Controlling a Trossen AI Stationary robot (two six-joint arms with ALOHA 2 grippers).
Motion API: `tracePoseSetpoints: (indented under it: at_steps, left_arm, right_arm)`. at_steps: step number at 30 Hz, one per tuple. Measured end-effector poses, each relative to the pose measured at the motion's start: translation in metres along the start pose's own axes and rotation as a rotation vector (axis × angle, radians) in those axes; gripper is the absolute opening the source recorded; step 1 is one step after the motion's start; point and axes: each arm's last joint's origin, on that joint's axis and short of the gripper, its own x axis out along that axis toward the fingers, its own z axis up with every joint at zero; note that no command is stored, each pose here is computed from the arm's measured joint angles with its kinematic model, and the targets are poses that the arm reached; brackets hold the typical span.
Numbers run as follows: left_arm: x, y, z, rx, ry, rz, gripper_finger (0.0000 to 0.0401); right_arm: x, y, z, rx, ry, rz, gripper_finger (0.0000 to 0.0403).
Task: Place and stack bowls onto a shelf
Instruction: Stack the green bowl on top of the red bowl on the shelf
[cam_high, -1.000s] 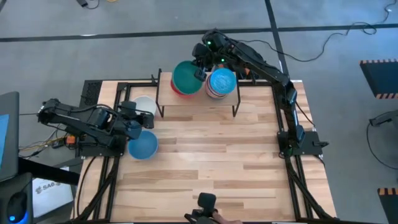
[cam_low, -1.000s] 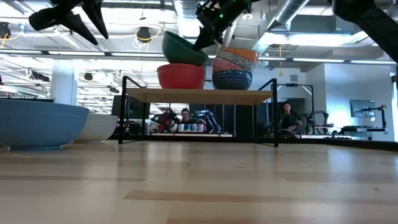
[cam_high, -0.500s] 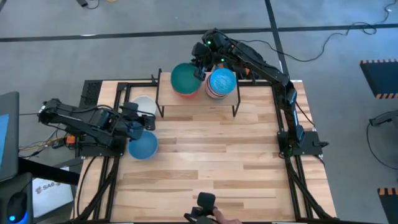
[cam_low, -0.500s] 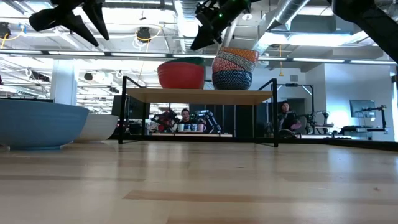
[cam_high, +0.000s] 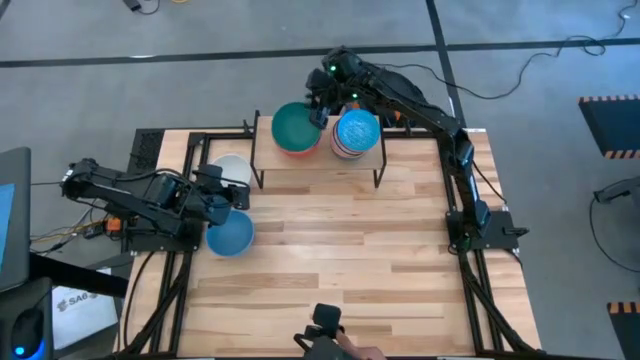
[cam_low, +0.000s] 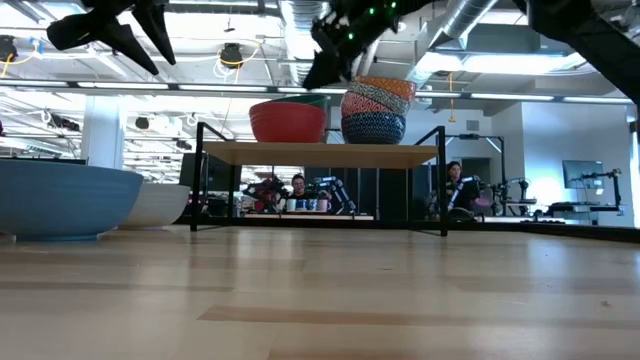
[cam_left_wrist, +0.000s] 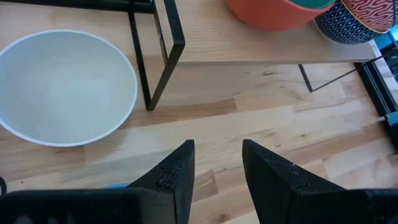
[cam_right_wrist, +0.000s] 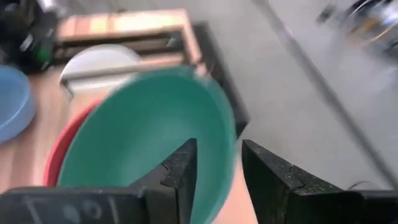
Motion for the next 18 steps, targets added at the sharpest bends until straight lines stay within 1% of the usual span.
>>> tracePoseSetpoints:
  at_steps: [1, 3, 5, 8, 11, 18]
  left_arm:
    - [0.000, 0.000, 0.000, 0.000, 0.000, 0.000, 0.0119]
    - [0.000, 0.000, 0.000, 0.000, 0.000, 0.000, 0.0119]
    - [0.000, 0.000, 0.000, -0.005, 0.002, 0.000, 0.0119]
    - [0.000, 0.000, 0.000, -0.006, 0.012, -0.001, 0.0119]
    - [0.000, 0.000, 0.000, -0.007, 0.016, 0.000, 0.0119]
    - [0.000, 0.001, 0.000, -0.001, 0.010, 0.006, 0.0119]
  right_arm:
    - [0.005, -0.001, -0.005, 0.013, 0.027, 0.025, 0.0150]
    - [0.020, 0.001, -0.007, 0.012, 0.004, 0.043, 0.0144]
    - [0.024, -0.002, -0.014, 0.032, 0.052, 0.047, 0.0138]
    - [0.032, -0.002, -0.015, 0.031, 0.036, 0.046, 0.0131]
    - [0.038, -0.005, -0.023, 0.055, 0.077, 0.051, 0.0128]
    - [0.032, -0.007, -0.016, 0.049, 0.034, 0.038, 0.0128]
